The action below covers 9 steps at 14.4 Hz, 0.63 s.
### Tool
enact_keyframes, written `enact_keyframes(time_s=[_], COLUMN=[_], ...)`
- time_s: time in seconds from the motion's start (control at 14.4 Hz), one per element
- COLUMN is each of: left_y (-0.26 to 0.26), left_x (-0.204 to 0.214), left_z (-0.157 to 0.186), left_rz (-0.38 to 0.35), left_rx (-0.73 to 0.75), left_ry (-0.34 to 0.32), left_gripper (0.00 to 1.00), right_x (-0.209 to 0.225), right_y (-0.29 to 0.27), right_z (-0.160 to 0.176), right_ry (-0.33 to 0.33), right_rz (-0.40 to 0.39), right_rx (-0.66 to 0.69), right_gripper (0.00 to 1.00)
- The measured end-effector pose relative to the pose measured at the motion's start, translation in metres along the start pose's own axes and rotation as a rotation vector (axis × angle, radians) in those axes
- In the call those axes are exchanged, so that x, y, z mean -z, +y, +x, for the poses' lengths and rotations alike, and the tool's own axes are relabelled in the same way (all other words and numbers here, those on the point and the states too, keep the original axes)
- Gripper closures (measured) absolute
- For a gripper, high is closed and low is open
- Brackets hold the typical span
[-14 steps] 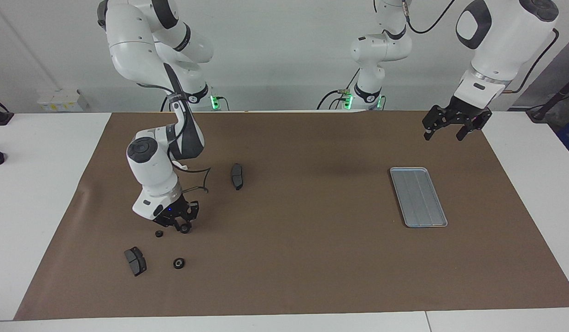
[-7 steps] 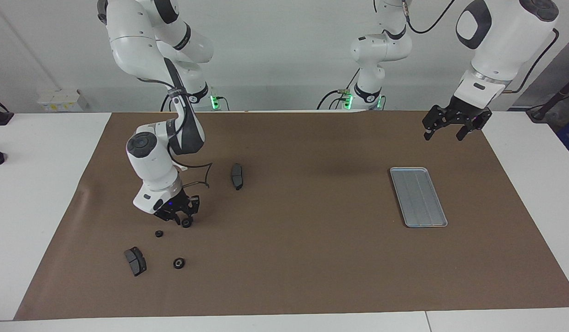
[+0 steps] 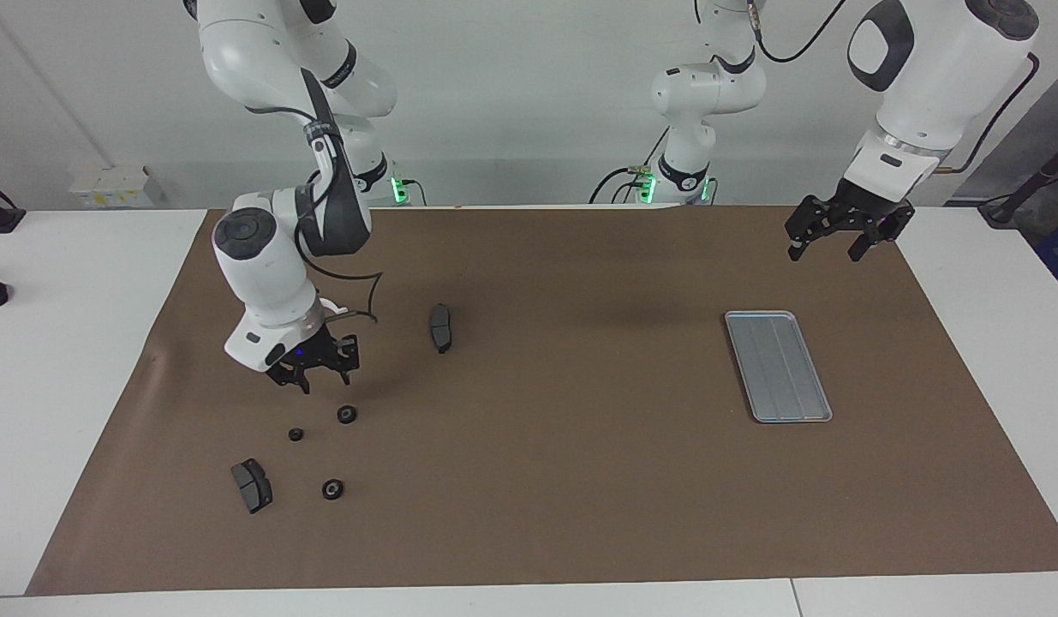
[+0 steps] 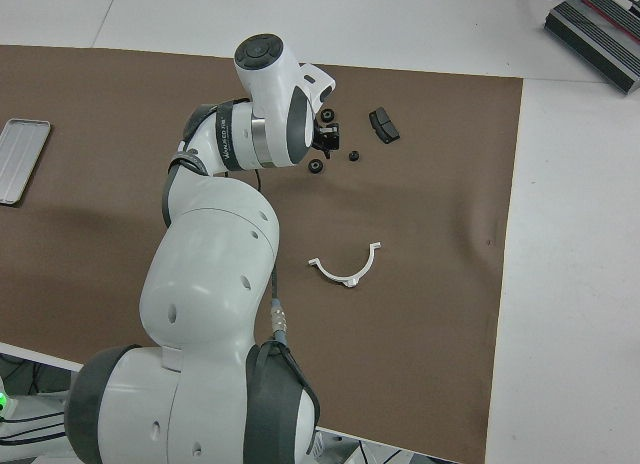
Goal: Place bearing gear from tray to pile
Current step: 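Lower and release the third gear beside the other gears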
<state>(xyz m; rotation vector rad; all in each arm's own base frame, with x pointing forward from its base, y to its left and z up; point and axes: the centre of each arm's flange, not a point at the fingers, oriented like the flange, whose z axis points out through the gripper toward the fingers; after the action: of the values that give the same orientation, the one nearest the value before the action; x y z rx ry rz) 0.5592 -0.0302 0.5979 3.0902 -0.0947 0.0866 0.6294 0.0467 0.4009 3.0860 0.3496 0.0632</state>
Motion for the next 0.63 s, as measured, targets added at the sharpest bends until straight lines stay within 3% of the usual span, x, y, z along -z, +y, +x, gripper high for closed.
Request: enact_keyframes(time_s=[0.21,0.63], left_y=[0.0,0.0], left_x=[0.0,0.0], left_z=[0.0,0.0], left_rz=[0.0,0.0], left_rx=[0.0,0.0], left_ry=[0.0,0.0], left_gripper=[0.0,0.0], right_x=[0.058,0.16], right_y=[-0.001,-0.009], right_z=[-0.008,-0.036], right_ry=[-0.029,-0.08], right_rz=[0.024,-0.006], right_rx=[-0.046,-0.215], right_gripper=[0.32,0.29])
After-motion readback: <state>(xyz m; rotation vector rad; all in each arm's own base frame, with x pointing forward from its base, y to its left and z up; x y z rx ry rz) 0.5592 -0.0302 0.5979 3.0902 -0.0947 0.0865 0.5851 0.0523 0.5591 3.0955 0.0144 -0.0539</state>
